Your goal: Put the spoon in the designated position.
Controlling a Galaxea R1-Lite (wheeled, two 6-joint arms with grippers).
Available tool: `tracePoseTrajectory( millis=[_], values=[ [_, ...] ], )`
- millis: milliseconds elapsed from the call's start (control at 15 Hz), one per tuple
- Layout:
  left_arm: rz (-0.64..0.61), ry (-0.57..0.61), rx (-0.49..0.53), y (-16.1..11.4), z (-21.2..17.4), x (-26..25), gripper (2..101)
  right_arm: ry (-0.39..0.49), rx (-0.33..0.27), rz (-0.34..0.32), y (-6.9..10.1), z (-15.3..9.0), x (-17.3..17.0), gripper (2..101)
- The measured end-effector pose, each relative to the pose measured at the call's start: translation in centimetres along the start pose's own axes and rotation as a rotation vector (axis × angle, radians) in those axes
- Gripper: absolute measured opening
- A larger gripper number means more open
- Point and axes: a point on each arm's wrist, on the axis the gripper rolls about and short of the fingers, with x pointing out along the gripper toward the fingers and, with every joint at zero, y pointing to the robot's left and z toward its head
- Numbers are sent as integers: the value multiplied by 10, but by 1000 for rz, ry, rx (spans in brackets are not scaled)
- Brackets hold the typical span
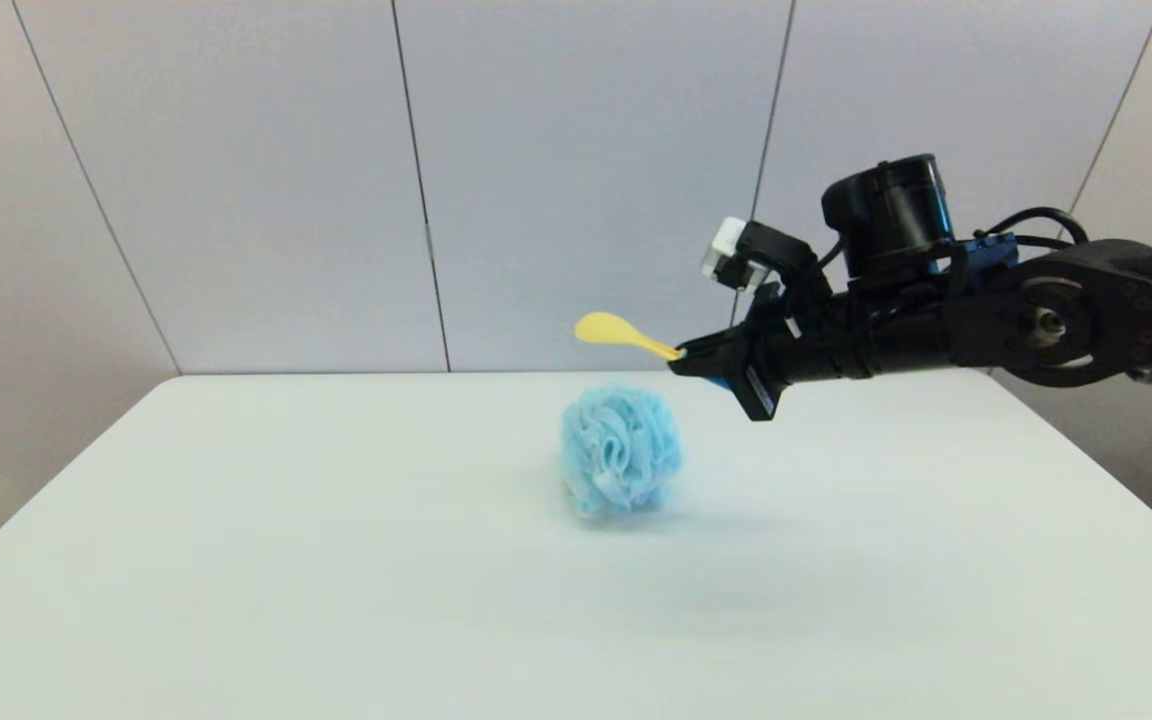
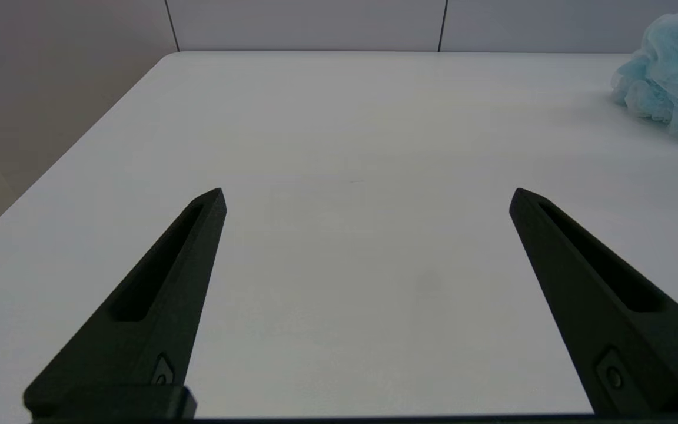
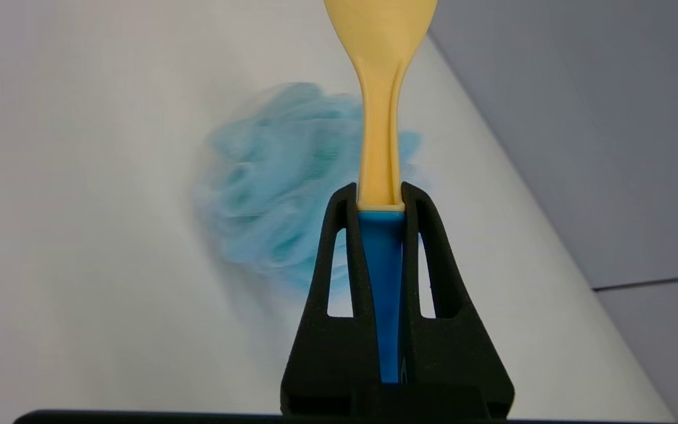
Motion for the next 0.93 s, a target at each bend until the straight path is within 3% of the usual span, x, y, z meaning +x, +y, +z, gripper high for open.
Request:
tracePoseTrajectory(
  millis=[333, 600, 733, 933],
  values=[
    [0, 0, 0, 0, 0, 0, 978, -13, 0, -103, -38, -1, 16, 84],
    [1, 0, 0, 0, 0, 0, 978, -10, -12, -153, -54, -8, 43, 84],
    [1, 0, 0, 0, 0, 0, 978, 0, -35, -139, -57, -15, 55, 84],
    [1, 0, 0, 0, 0, 0, 978, -26, -81, -44, -55, -24, 70, 84]
  ],
)
